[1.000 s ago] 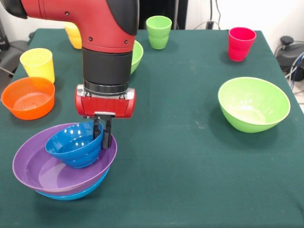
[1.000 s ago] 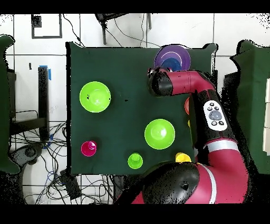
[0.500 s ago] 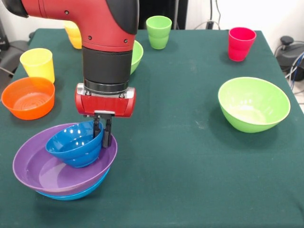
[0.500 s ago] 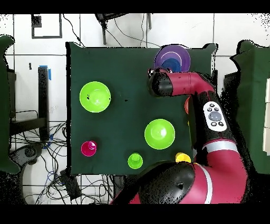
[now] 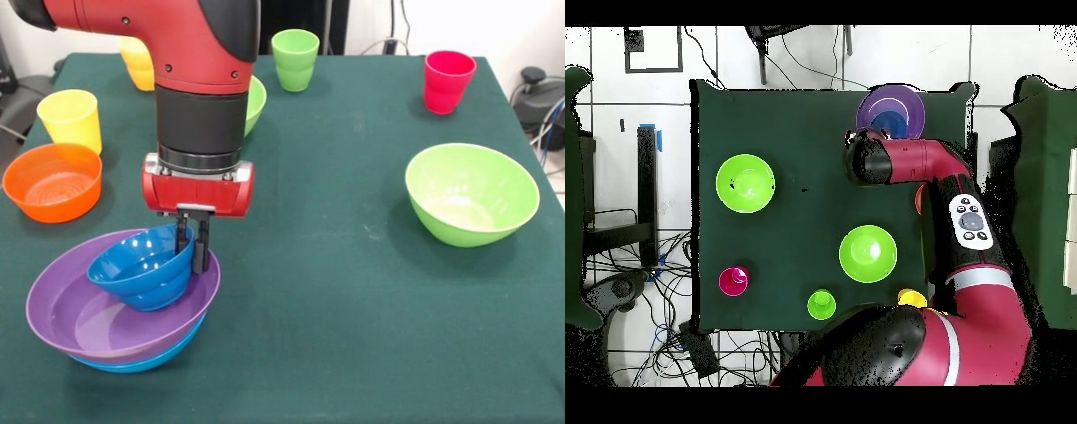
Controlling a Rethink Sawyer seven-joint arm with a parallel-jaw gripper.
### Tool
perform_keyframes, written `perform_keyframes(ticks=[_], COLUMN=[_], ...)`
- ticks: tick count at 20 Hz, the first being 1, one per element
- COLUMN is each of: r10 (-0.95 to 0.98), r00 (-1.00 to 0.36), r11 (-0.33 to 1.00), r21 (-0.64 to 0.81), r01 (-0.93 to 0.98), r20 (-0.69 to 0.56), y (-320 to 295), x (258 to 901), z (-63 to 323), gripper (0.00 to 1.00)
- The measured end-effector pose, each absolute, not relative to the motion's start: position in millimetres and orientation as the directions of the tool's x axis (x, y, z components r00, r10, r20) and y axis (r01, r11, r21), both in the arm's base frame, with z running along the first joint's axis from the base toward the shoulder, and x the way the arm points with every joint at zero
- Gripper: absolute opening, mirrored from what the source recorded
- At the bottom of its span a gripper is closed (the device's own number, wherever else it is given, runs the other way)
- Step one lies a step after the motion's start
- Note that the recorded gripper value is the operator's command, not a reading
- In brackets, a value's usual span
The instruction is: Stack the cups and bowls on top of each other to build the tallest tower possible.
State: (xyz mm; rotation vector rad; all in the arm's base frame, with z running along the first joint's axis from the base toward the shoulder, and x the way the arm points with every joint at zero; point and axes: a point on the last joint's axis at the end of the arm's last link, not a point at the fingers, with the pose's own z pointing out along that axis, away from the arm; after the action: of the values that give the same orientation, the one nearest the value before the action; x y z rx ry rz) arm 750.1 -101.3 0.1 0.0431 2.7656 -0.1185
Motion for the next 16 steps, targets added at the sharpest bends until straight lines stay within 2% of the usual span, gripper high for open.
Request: perform_keyframes(ticks=[16], r10=[0.061], r00=[-0.924], r11=[0.996], r21=[-0.04], r01=[0.082], r20=[-0.377], y=[-79.7], x=[740.0], z=[0.4], gripper=[0.0])
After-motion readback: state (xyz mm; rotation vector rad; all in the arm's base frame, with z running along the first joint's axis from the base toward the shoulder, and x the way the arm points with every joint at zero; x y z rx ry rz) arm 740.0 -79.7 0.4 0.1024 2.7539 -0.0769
